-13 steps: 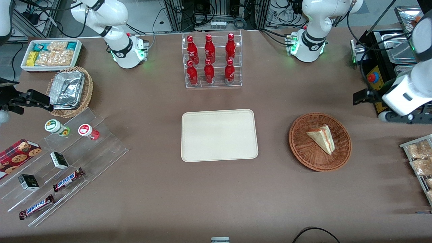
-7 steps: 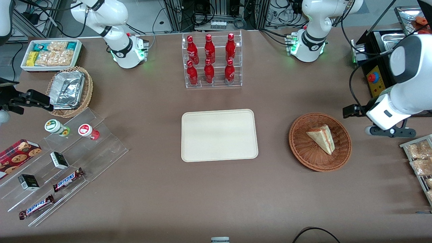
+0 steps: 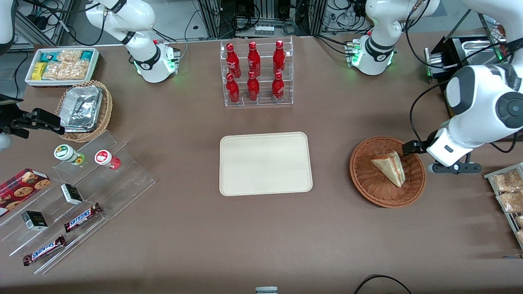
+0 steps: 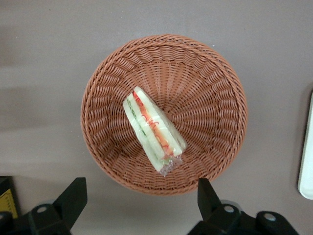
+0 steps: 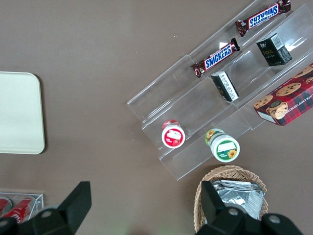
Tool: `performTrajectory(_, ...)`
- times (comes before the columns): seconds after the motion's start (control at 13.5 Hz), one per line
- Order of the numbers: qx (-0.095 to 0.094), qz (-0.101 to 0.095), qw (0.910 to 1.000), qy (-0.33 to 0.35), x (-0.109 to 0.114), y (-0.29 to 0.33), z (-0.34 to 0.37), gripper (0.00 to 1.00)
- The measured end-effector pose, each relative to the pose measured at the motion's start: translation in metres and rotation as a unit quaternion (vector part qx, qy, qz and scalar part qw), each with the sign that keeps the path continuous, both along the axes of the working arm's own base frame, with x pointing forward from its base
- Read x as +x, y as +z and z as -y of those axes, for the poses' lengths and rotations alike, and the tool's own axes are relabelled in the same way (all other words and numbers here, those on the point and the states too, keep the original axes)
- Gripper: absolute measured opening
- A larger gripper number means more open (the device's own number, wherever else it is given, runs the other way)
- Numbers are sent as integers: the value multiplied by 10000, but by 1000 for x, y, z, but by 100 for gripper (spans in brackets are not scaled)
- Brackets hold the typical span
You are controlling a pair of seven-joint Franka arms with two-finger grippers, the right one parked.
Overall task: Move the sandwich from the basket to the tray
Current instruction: 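Lower the open left gripper around the wrapped sandwich wedge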
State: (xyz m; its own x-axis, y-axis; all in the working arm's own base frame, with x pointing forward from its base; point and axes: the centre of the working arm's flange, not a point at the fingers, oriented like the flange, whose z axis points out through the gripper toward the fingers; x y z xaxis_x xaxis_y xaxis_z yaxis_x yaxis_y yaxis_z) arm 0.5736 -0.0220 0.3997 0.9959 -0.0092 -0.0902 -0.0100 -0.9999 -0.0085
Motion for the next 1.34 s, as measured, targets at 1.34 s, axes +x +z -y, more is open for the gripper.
performTrajectory(1.34,172,225,9571,2884,-23,-98,30,100)
